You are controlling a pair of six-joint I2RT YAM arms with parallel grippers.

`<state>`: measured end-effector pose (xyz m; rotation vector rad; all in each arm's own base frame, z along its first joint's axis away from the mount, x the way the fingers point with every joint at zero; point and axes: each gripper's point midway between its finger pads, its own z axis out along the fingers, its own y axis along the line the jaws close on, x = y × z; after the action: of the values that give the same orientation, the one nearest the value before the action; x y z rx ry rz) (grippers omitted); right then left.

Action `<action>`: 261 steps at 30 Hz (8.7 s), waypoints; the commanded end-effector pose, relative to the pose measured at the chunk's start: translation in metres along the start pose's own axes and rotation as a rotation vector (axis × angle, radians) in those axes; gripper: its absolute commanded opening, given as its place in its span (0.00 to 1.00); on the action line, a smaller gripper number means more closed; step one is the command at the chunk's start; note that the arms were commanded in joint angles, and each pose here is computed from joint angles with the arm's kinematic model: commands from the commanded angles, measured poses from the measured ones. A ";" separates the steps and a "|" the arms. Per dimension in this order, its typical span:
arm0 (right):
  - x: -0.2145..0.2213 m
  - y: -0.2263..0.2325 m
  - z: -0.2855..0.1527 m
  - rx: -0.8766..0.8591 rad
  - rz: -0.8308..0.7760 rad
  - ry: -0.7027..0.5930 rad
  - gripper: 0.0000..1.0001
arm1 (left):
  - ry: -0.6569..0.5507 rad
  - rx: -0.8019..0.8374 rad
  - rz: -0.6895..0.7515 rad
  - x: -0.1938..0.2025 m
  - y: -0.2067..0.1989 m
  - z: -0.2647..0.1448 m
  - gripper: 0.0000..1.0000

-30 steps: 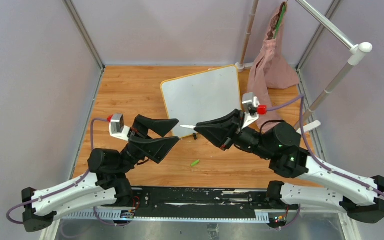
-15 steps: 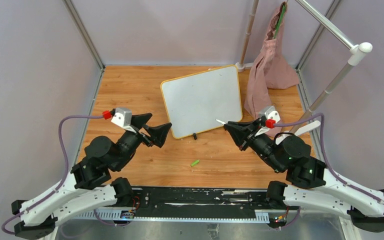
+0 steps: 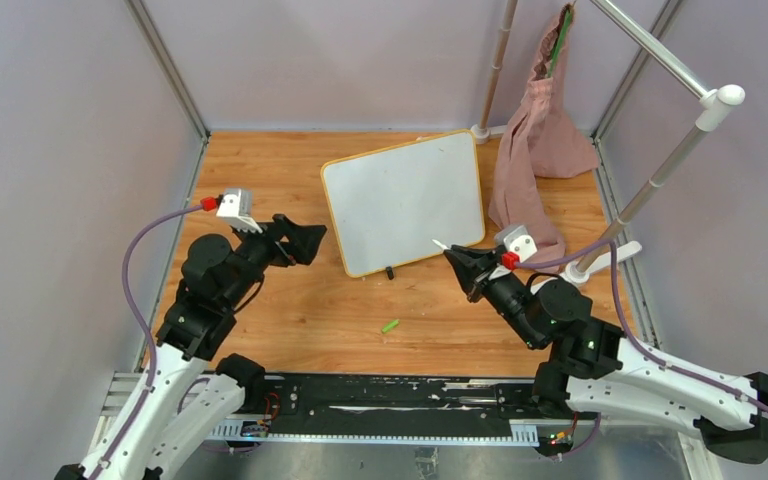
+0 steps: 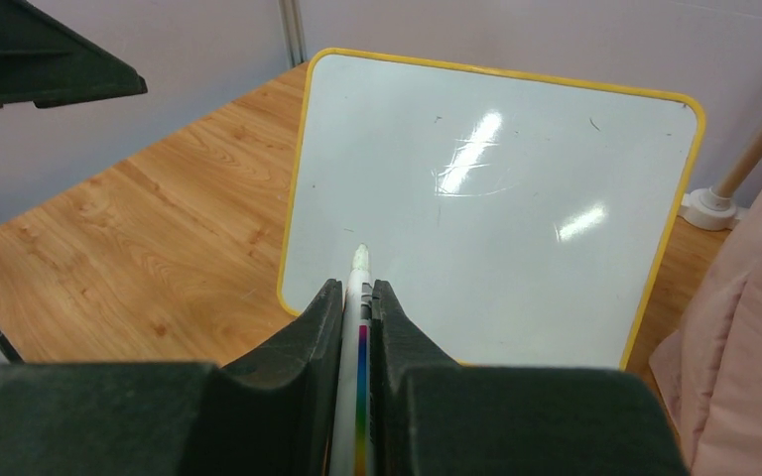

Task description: Write a sentence on the whiteboard

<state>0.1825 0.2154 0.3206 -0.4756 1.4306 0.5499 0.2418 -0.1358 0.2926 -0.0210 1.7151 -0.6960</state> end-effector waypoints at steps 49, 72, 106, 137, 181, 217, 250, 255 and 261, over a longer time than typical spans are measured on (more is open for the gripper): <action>0.029 0.003 0.056 -0.076 0.029 0.070 0.00 | -0.034 0.069 -0.195 0.027 0.052 0.042 0.98; 0.027 0.009 0.074 -0.093 -0.004 0.051 0.00 | -0.010 0.036 -0.151 0.004 0.059 0.075 1.00; 0.032 0.046 0.125 -0.205 0.050 0.014 0.00 | 0.044 0.162 -0.294 0.053 0.065 0.105 0.82; 0.016 0.028 0.117 -0.165 0.030 -0.037 0.00 | 0.213 0.206 -0.214 0.074 0.074 0.140 0.74; 0.062 0.018 0.203 -0.038 -0.019 0.029 0.00 | 0.184 0.236 -0.205 0.071 0.071 0.136 0.33; 0.055 0.002 0.240 0.077 -0.047 -0.019 0.00 | 0.186 0.263 -0.184 0.068 0.066 0.136 0.00; 0.088 0.032 0.243 -0.086 -0.045 0.085 0.00 | 0.185 0.273 -0.178 0.066 0.064 0.136 0.00; 0.096 0.030 0.236 -0.083 -0.050 0.118 0.00 | 0.182 0.275 -0.177 0.065 0.064 0.136 0.00; 0.108 0.023 0.225 -0.063 -0.071 0.159 0.00 | 0.183 0.276 -0.179 0.065 0.063 0.135 0.00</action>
<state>0.3532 0.3939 0.2452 -0.6241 1.4975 0.5473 0.3652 -0.1688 0.1756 0.0593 1.8455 -1.0987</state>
